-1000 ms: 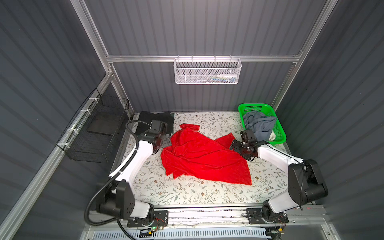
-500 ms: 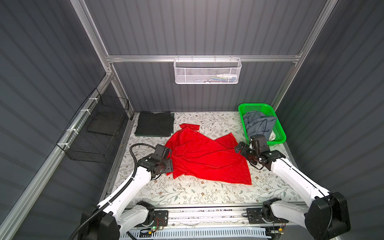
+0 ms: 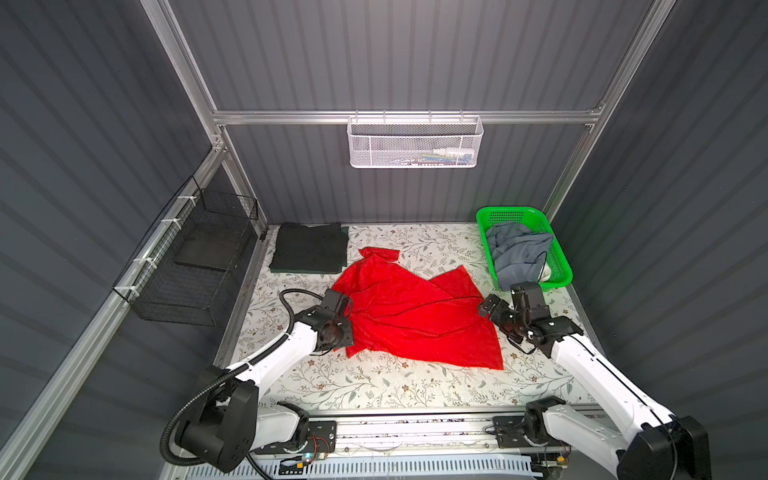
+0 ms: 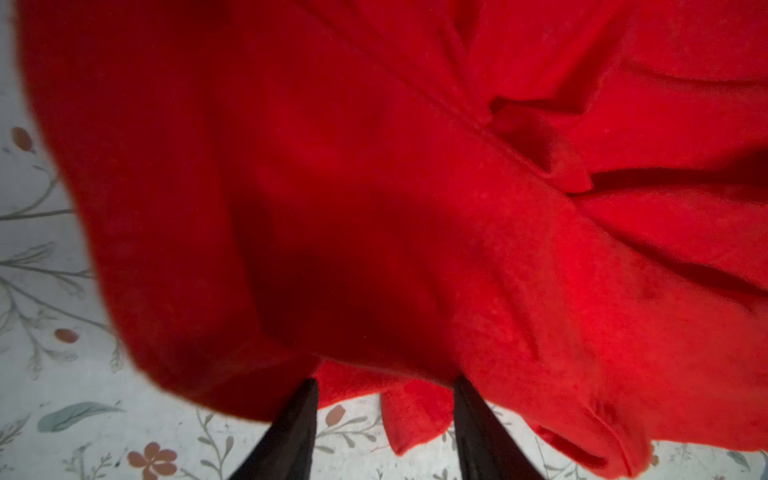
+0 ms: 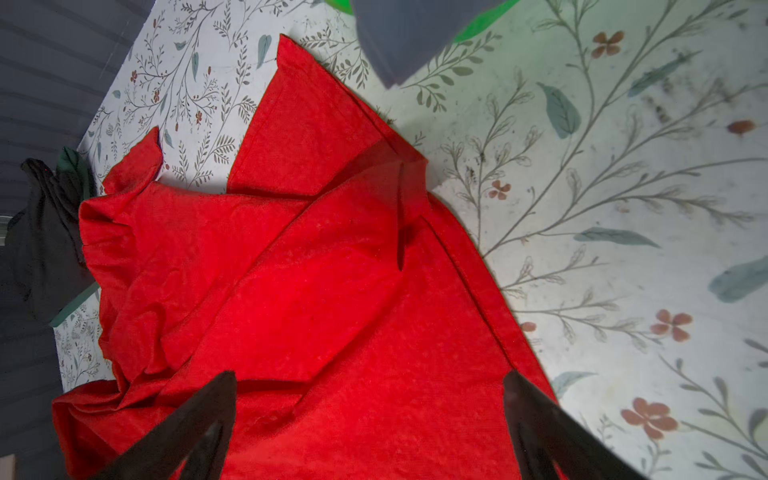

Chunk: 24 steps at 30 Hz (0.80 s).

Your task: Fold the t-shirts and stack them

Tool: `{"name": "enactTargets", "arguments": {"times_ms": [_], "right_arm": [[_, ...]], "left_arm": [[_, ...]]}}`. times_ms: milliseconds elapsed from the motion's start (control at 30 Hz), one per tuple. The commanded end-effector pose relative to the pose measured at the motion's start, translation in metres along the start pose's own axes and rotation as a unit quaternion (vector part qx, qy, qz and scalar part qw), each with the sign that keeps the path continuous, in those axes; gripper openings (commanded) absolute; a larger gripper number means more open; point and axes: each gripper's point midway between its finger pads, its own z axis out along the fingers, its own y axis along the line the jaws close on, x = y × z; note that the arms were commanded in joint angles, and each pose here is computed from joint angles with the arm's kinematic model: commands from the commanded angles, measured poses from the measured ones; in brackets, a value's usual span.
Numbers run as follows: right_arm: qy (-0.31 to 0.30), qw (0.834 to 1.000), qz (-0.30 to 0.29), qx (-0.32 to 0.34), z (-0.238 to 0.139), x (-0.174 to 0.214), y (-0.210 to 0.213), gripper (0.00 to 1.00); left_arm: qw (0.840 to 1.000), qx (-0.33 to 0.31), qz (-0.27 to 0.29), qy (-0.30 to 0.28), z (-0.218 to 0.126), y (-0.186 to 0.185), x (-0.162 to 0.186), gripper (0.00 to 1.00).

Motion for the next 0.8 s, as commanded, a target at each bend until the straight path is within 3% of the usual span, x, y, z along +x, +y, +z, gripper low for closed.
{"name": "enactTargets", "arguments": {"times_ms": [0, 400, 567, 767], "right_arm": [[0.006, 1.000, 0.007, 0.009, 0.000, 0.004, -0.006, 0.99], [0.010, 1.000, 0.010, 0.008, 0.002, 0.004, -0.008, 0.99], [0.014, 1.000, 0.012, 0.007, 0.004, 0.005, -0.009, 0.99], [0.026, 0.999, 0.018, -0.007, 0.006, 0.006, -0.002, 0.99]], "left_arm": [[1.000, -0.008, 0.015, 0.001, 0.008, 0.002, 0.002, 0.53], [0.999, -0.024, 0.020, 0.024, 0.031, 0.003, 0.003, 0.52], [0.999, -0.034, 0.019, 0.028, 0.034, 0.006, 0.004, 0.47], [0.999, -0.049, 0.016, 0.000, 0.010, 0.011, -0.003, 0.48]]}}
